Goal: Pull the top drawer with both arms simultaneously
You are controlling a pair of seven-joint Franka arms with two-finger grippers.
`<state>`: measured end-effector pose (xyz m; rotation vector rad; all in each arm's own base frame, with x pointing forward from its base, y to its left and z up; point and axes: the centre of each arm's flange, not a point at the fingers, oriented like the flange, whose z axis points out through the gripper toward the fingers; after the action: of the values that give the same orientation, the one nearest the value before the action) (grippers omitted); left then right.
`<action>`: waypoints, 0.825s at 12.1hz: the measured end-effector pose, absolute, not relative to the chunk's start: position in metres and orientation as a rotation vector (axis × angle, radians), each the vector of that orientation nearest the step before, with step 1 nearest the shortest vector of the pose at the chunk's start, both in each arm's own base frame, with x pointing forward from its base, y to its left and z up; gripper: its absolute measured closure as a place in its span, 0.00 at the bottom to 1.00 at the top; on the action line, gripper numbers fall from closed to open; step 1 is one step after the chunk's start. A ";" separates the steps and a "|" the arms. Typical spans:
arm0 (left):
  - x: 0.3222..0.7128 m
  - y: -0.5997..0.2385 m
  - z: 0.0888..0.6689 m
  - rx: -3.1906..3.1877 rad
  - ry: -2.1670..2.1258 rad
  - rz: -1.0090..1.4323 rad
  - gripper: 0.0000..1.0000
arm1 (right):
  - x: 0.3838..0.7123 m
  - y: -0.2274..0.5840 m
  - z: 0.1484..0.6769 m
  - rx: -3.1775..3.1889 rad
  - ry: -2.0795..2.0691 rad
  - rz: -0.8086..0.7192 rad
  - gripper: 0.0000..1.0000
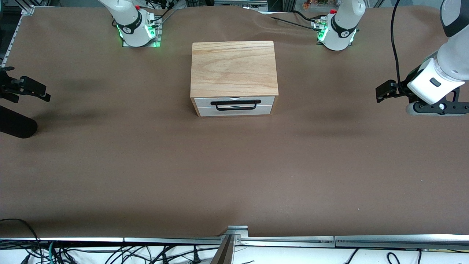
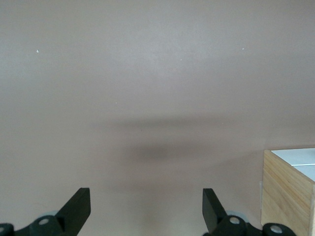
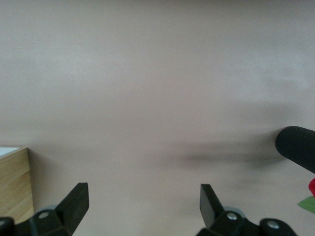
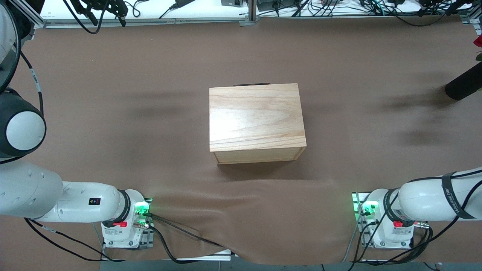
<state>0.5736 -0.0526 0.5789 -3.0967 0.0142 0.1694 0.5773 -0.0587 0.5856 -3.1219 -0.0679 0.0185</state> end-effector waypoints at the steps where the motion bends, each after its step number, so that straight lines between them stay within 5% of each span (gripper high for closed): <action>1: 0.573 -0.052 0.579 -3.097 0.013 0.171 0.00 | 0.577 -0.059 0.586 -3.122 -0.068 0.019 0.00; 10: 0.572 -0.048 0.581 -3.098 0.002 0.172 0.00 | 0.577 -0.061 0.585 -3.130 -0.064 0.023 0.00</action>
<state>0.5724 -0.0484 0.5806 -3.0984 0.0022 0.1723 0.5768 -0.0613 0.5854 -3.1297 -0.0639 0.0235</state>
